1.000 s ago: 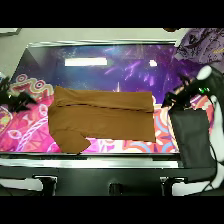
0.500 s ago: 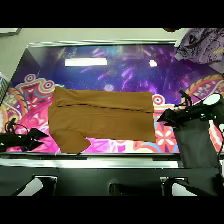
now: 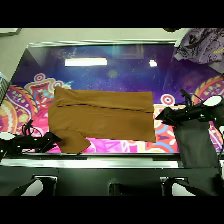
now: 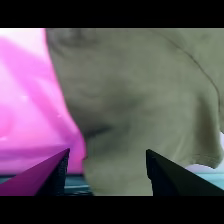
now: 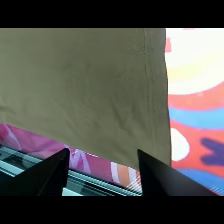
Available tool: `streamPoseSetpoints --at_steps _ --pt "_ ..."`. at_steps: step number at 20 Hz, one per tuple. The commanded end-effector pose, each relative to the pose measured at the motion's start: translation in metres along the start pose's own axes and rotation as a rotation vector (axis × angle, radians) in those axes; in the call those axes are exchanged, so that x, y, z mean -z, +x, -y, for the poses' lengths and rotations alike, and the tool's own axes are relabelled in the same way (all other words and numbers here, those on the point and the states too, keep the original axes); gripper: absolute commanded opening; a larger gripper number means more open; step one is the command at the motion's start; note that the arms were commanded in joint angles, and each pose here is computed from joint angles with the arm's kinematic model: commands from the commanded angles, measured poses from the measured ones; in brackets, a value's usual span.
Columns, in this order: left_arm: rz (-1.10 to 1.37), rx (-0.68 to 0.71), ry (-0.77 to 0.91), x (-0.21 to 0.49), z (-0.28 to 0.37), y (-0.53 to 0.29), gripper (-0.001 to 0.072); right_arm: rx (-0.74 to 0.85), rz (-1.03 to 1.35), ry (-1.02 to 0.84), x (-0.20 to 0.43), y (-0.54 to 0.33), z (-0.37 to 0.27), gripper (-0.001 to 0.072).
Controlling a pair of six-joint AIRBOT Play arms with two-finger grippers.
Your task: Fold the clothes and pants, and hang the long-sleeved shirts on hangers.
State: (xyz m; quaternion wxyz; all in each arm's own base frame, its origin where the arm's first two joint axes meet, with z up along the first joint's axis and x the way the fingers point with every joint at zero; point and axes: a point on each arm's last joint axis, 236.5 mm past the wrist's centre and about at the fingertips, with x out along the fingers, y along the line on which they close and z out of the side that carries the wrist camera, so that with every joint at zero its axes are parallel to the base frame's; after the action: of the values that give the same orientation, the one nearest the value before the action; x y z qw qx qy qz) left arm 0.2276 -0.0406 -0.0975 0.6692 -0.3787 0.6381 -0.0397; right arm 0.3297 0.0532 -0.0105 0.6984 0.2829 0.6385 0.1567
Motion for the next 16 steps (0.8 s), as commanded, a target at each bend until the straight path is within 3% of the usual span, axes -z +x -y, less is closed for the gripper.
streamPoseSetpoints --at_steps 1,3,4,9,16 --pt "-0.02 0.008 0.022 0.002 0.011 0.018 0.0485 -0.032 0.01 0.008 -0.002 0.0 -0.008 0.0479" --pt "-0.066 0.013 0.019 0.01 0.013 0.027 0.0217 -0.032 0.01 0.009 -0.002 0.0 -0.007 0.0479" --pt "-0.083 0.014 0.036 0.013 0.013 0.029 0.0009 -0.019 0.002 0.015 0.0 0.0 -0.004 0.0479" --pt "-0.081 0.024 0.056 0.009 0.02 0.023 0.0016 0.155 -0.095 0.017 0.028 0.007 0.044 0.048" --pt "-0.064 0.035 0.095 -0.003 0.032 0.013 0.0016 0.134 -0.187 0.131 0.086 0.057 0.072 0.0484"
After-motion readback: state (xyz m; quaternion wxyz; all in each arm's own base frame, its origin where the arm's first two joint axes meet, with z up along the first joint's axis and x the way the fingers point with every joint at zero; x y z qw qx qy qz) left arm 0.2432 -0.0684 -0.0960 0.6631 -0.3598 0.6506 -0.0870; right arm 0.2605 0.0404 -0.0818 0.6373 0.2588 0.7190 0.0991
